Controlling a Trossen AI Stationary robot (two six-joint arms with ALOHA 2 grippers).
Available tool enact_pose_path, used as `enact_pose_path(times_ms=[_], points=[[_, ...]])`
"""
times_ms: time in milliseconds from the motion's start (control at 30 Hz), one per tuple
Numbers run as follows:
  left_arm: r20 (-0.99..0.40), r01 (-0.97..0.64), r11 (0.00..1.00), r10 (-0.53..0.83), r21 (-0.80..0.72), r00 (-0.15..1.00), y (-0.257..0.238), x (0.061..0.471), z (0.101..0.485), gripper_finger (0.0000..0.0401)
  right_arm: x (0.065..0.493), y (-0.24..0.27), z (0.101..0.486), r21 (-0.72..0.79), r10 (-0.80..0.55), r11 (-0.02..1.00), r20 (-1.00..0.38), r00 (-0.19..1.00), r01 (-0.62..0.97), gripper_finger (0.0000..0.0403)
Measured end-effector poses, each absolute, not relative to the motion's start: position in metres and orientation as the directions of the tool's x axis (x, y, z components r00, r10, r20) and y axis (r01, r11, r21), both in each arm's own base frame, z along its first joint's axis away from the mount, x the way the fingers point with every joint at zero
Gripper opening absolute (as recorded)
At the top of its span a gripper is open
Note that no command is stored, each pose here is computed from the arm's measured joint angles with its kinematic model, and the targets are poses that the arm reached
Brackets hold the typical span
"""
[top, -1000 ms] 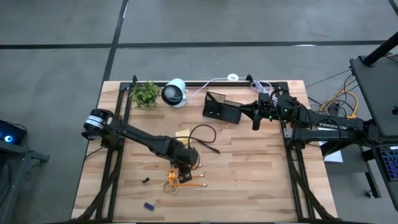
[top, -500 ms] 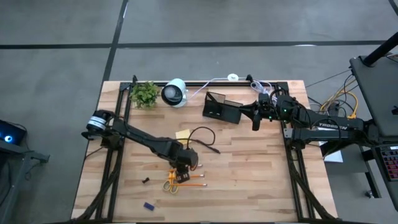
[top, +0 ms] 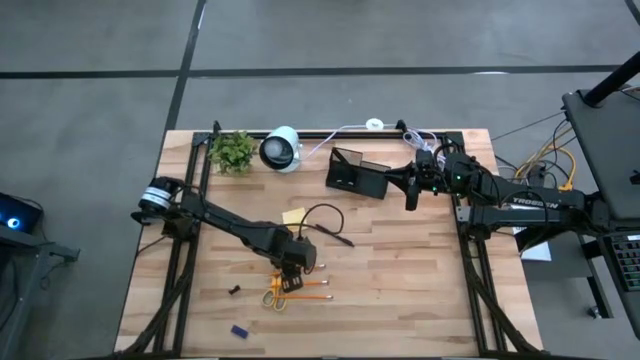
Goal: Pick and place office supplies into organizer
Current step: Put the top pencil into the desk organizer
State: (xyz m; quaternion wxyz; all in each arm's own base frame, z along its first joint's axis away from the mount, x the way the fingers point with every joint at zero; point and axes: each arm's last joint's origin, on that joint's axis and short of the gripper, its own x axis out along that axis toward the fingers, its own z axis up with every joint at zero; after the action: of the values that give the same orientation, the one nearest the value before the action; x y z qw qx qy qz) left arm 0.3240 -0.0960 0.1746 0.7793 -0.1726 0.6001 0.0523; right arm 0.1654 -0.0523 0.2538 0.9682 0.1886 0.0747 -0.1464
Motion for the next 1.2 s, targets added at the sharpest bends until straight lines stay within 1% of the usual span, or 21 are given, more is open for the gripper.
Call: enact_pose_path(times_ms=[267, 600, 767, 1067, 1200], points=[[-0.951, -0.285, 0.935, -0.128, -0.210, 0.280, -0.097, 0.324, 0.175, 0.0166, 0.165, -0.052, 0.254, 0.333, -0.256, 0.890, -0.199, 0.946, 0.311, 0.0056], [-0.946, -0.175, 0.966, -0.132, -0.190, 0.295, -0.098, 0.325, 0.175, 0.0166, 0.165, -0.052, 0.254, 0.333, -0.256, 0.890, -0.198, 0.946, 0.310, 0.0057], [-0.947, -0.138, 0.981, -0.087, -0.135, 0.308, -0.100, 0.325, 0.175, 0.0166, 0.165, -0.052, 0.254, 0.333, -0.256, 0.890, -0.198, 0.946, 0.310, 0.0057], [-0.963, -0.141, 0.984, -0.071, -0.110, 0.260, -0.104, 0.327, 0.157, 0.0166, 0.165, -0.052, 0.254, 0.331, -0.257, 0.891, -0.196, 0.946, 0.310, 0.0057], [-0.962, -0.143, 0.983, -0.073, -0.114, 0.261, -0.104, 0.327, 0.156, 0.0166, 0.165, -0.052, 0.254, 0.330, -0.256, 0.892, -0.194, 0.947, 0.309, 0.0057]])
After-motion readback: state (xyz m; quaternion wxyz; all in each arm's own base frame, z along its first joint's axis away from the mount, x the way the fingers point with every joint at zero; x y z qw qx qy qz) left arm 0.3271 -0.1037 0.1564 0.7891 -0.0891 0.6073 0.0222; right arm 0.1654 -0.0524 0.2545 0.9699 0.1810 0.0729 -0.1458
